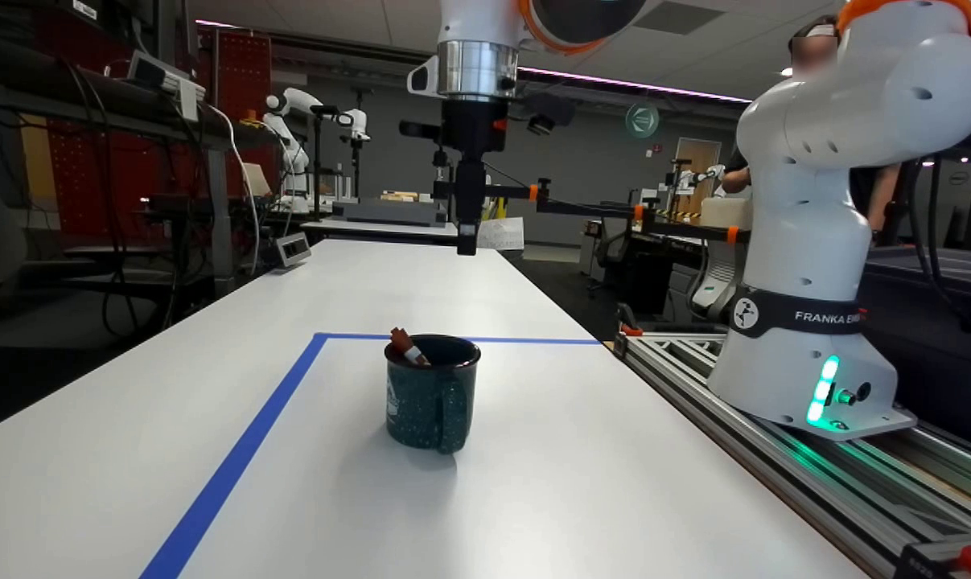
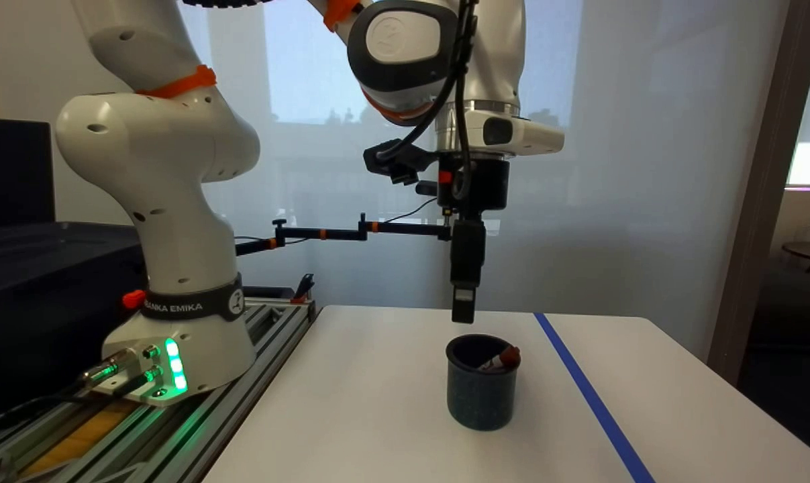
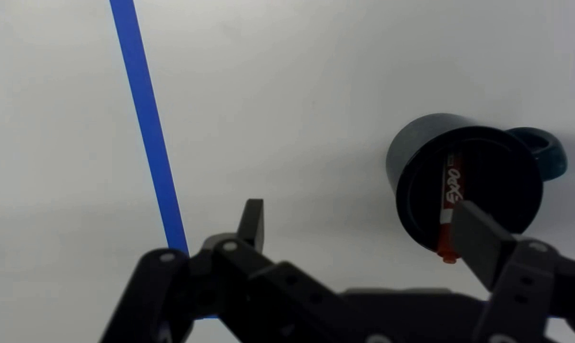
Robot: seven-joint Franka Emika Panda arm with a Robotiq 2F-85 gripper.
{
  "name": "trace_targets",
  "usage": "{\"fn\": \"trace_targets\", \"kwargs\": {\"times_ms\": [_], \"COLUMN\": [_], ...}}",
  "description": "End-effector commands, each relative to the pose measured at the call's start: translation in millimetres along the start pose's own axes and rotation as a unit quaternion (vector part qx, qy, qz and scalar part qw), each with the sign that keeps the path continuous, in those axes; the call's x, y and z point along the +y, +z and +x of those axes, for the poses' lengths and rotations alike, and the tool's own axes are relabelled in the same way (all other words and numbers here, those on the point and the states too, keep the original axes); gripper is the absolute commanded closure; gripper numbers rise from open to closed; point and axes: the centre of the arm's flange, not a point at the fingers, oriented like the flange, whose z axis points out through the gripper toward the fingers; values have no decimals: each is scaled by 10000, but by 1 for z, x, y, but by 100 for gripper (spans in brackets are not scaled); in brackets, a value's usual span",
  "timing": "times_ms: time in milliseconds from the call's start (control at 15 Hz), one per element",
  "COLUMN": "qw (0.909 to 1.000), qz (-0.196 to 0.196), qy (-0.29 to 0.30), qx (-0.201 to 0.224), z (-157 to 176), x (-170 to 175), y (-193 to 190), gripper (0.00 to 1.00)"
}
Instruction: Remove the marker from the cup and put it on the table
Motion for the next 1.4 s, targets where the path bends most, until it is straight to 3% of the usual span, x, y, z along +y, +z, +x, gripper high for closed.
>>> {"fn": "trace_targets", "kwargs": {"times_ms": [0, 600, 1000, 1333], "qw": [9998, 9973, 9940, 9927], "qz": [-161, -384, -175, 34], "qy": [14, -21, -33, -149], "qx": [108, 632, 1079, 1199], "z": [6, 32, 47, 58], "x": [-4, -23, -47, -68], "y": [6, 27, 41, 53], "gripper": [0, 0, 0, 0]}}
